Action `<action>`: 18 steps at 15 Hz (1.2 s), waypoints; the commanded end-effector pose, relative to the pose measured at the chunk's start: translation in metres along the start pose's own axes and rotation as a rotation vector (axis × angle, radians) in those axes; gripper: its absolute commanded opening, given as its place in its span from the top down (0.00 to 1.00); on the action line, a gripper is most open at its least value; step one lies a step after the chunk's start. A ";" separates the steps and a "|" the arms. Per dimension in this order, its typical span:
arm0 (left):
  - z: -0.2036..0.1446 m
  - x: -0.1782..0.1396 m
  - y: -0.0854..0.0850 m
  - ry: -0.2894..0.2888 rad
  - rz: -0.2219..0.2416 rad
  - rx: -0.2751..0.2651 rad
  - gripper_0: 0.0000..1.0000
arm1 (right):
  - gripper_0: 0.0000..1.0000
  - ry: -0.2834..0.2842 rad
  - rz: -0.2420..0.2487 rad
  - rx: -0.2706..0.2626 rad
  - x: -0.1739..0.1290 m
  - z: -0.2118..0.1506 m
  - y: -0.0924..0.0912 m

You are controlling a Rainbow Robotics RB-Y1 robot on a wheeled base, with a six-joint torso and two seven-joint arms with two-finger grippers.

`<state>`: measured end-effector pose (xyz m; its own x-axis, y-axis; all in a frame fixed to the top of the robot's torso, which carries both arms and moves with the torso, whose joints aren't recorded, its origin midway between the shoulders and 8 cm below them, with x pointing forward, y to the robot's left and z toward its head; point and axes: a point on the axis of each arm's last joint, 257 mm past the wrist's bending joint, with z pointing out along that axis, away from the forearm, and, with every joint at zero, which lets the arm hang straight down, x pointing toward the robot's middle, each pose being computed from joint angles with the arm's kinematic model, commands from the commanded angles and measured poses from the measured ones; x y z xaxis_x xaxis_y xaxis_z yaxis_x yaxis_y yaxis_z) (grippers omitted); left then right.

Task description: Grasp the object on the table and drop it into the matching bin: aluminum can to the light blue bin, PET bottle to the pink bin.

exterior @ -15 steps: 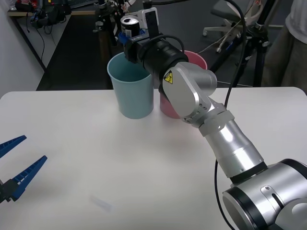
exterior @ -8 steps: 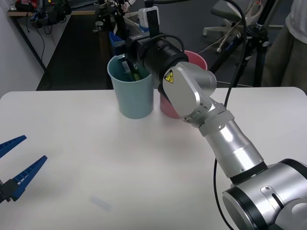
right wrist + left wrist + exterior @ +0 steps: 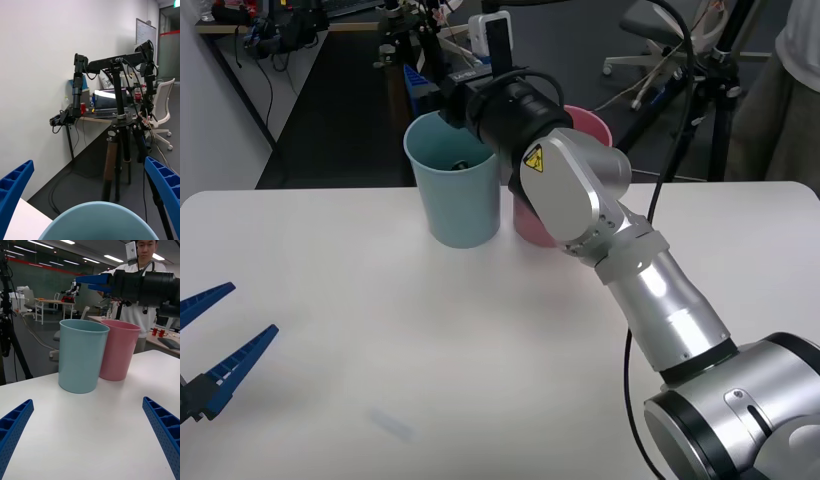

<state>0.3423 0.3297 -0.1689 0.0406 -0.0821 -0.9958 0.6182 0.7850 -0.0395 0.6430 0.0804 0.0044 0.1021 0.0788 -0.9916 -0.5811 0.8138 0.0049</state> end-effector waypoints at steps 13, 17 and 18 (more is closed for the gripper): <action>0.000 0.000 0.000 0.000 0.000 0.000 0.00 | 0.00 0.006 -0.092 -0.188 0.017 -0.194 -0.037; 0.000 0.000 0.000 0.000 0.000 0.000 0.00 | 0.00 0.034 -0.133 -0.228 0.027 -0.260 -0.073; 0.000 0.000 0.000 0.000 0.000 0.000 0.00 | 0.00 0.045 -0.143 -0.227 0.031 -0.275 -0.082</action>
<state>0.3422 0.3297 -0.1689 0.0406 -0.0820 -0.9958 0.6182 0.7851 -0.0395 0.4770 -0.1310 -0.0579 0.1638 -0.0463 -0.9854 -0.7306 0.6655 -0.1527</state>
